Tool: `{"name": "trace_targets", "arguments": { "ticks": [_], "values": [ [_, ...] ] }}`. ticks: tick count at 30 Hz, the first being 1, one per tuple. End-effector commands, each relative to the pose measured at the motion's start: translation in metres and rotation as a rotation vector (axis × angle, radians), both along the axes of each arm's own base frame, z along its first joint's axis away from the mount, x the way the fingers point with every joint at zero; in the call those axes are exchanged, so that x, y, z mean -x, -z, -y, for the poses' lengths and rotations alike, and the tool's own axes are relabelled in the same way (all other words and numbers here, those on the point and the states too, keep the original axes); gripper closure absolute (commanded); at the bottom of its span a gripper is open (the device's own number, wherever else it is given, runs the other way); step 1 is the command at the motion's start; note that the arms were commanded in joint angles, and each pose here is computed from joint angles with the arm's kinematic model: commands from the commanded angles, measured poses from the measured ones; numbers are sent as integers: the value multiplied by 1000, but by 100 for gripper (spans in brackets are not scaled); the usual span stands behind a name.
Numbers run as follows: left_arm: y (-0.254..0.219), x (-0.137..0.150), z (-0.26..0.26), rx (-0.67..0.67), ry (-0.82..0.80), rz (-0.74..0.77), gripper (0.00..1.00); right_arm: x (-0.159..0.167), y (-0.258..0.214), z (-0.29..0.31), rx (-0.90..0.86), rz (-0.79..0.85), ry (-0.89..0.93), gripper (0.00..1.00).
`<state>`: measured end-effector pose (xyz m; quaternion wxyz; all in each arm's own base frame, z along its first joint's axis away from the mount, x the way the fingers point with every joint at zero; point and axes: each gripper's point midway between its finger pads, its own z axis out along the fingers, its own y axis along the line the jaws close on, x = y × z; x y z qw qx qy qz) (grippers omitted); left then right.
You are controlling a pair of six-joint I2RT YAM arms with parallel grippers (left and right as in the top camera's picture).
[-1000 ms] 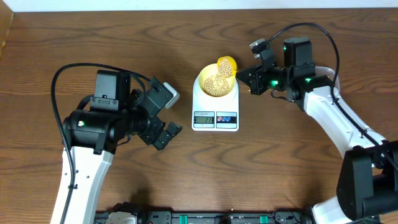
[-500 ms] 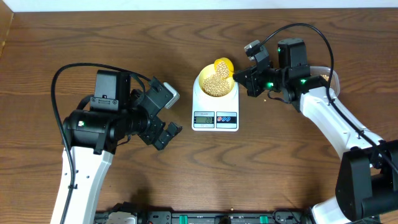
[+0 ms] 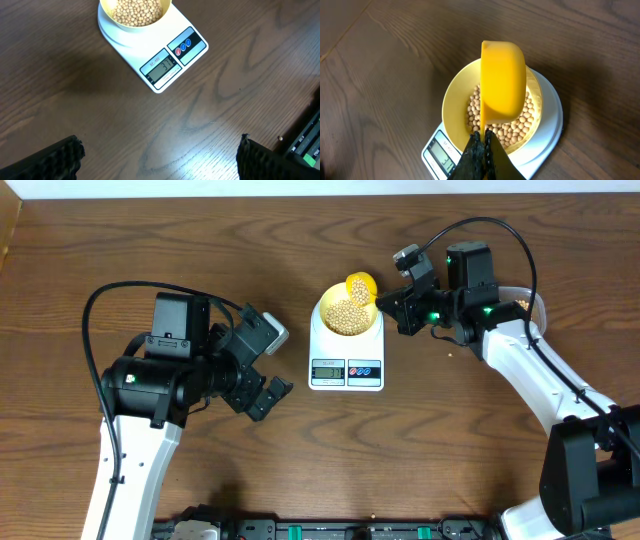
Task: Scoop item into bowl and weigh 50g on scale
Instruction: 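Hold the tipped yellow scoop over the bowl with the right gripper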
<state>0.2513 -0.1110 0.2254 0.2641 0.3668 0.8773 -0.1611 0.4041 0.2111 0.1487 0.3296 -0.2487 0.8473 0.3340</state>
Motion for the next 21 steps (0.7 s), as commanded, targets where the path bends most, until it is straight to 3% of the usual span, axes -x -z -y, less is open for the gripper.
{"name": "trace_targets", "arguments": {
  "ticks": [1, 21],
  "values": [
    [1, 0, -2, -8, -1, 0, 0, -1, -1, -2, 6, 20, -15, 99],
    [1, 0, -2, -8, -1, 0, 0, 0, 4, -12, 73, 62, -29, 99]
  ]
}}
